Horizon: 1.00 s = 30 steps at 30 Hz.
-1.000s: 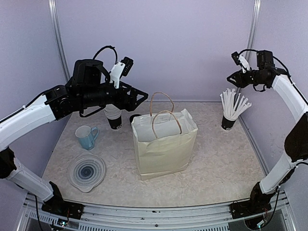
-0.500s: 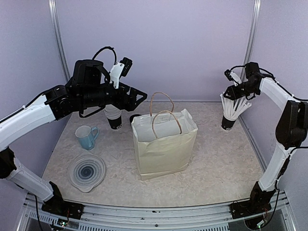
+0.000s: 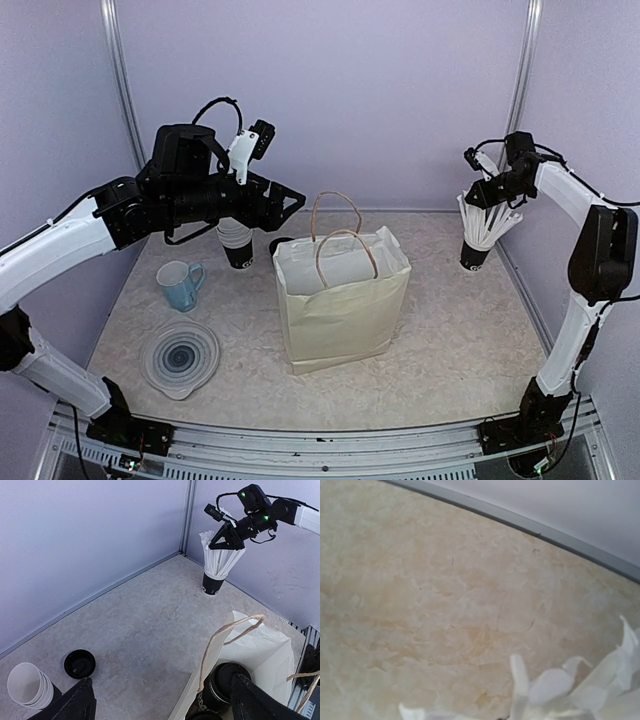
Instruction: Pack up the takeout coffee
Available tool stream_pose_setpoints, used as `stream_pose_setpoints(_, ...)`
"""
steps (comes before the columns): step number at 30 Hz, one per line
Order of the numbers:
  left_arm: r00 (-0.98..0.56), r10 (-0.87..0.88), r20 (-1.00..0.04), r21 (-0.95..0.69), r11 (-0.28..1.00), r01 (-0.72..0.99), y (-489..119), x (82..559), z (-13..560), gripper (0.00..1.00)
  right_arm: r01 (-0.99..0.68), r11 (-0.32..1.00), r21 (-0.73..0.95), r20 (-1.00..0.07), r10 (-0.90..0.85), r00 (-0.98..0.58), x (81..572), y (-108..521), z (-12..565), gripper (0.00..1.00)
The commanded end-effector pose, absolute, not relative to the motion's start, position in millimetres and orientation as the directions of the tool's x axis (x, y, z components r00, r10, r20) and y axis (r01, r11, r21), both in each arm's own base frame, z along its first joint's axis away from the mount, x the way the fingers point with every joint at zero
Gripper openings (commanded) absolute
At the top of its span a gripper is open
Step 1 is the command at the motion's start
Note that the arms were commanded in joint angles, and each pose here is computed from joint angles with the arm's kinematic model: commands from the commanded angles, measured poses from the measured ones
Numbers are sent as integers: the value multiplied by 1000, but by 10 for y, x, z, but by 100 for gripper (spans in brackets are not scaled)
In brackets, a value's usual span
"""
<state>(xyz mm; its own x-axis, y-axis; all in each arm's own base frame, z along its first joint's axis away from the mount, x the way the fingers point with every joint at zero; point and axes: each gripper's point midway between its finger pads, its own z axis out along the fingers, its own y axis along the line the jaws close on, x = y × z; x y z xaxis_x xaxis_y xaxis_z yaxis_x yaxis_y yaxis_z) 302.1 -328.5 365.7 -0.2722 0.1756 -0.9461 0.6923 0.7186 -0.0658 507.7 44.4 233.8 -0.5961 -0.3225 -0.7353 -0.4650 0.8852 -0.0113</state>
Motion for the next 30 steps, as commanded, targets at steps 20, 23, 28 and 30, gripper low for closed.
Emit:
stream_pose_setpoints(20, -254, 210, -944, -7, 758, 652, -3176, 3182, 3652, 91, -627, 767, -136, -884, -380, -273, 4047, 882, 3911, 0)
stream_pose_setpoints(23, -258, 204, -944, 0, 784, 621, -3084, 3233, 3649, 91, -754, 642, -138, -916, -372, -149, 3681, 1217, 4148, 0)
stream_pose_setpoints(28, -262, 199, -944, 10, 813, 582, -2946, 3300, 3646, 92, -893, 424, -152, -961, -273, 34, 3028, 1554, 4600, 0)
stream_pose_setpoints(30, -267, 196, -943, 10, 822, 570, -2900, 3326, 3629, 92, -937, 308, -165, -973, -206, 103, 2714, 1672, 4777, 0)
